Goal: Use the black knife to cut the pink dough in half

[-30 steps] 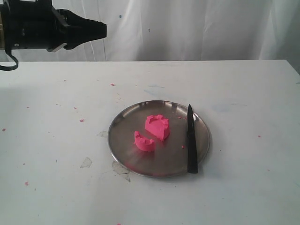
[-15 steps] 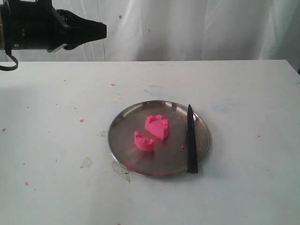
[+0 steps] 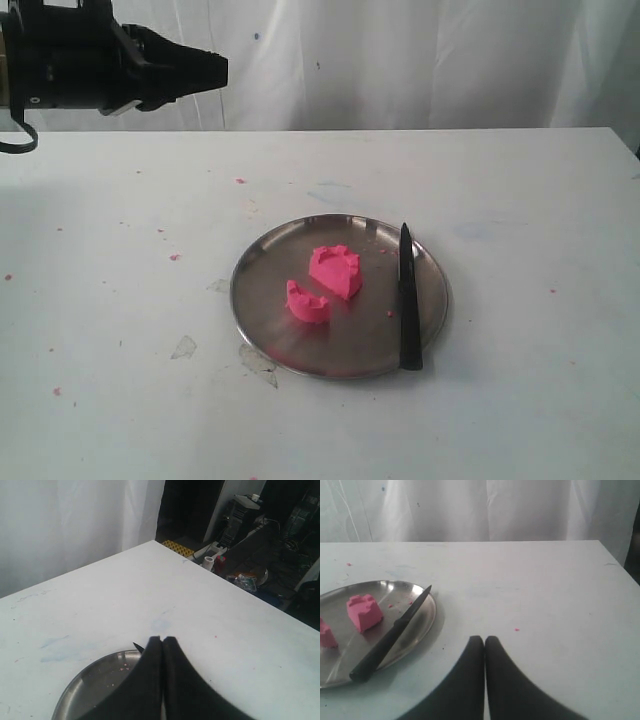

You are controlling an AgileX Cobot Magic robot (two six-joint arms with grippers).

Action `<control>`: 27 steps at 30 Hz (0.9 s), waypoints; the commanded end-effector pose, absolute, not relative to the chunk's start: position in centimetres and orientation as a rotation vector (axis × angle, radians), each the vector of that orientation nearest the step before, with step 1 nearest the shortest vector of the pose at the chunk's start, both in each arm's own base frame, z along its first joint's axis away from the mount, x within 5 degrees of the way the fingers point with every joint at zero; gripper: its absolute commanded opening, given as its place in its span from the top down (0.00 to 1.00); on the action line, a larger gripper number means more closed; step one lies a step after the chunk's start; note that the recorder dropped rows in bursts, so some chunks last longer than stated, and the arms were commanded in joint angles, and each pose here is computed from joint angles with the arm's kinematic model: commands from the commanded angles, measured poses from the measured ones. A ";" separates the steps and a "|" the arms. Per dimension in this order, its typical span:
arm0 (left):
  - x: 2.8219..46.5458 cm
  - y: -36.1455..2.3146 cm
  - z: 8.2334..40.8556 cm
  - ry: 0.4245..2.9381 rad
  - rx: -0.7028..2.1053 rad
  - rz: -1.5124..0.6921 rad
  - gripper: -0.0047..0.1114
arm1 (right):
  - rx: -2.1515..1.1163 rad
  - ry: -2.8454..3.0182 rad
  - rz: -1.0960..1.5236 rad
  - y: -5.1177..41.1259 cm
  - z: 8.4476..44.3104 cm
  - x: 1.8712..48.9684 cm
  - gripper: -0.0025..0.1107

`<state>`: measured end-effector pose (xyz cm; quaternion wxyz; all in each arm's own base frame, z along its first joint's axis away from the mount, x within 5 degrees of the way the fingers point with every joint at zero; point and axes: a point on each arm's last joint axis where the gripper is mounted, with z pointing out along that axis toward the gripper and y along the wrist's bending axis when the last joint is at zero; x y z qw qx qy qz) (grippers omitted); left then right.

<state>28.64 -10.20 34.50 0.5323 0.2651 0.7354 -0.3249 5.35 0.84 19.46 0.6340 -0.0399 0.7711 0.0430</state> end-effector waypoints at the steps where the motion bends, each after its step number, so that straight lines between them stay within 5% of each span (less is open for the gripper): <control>1: 28.4 -10.2 34.6 1.752 0.639 -0.773 0.96 | -0.080 1.724 0.083 0.7 19.1 5.5 0.98; 27: 27.6 -9.8 35.7 1.716 0.640 -0.717 0.96 | -0.086 1.753 0.087 0.8 18.9 5.4 0.98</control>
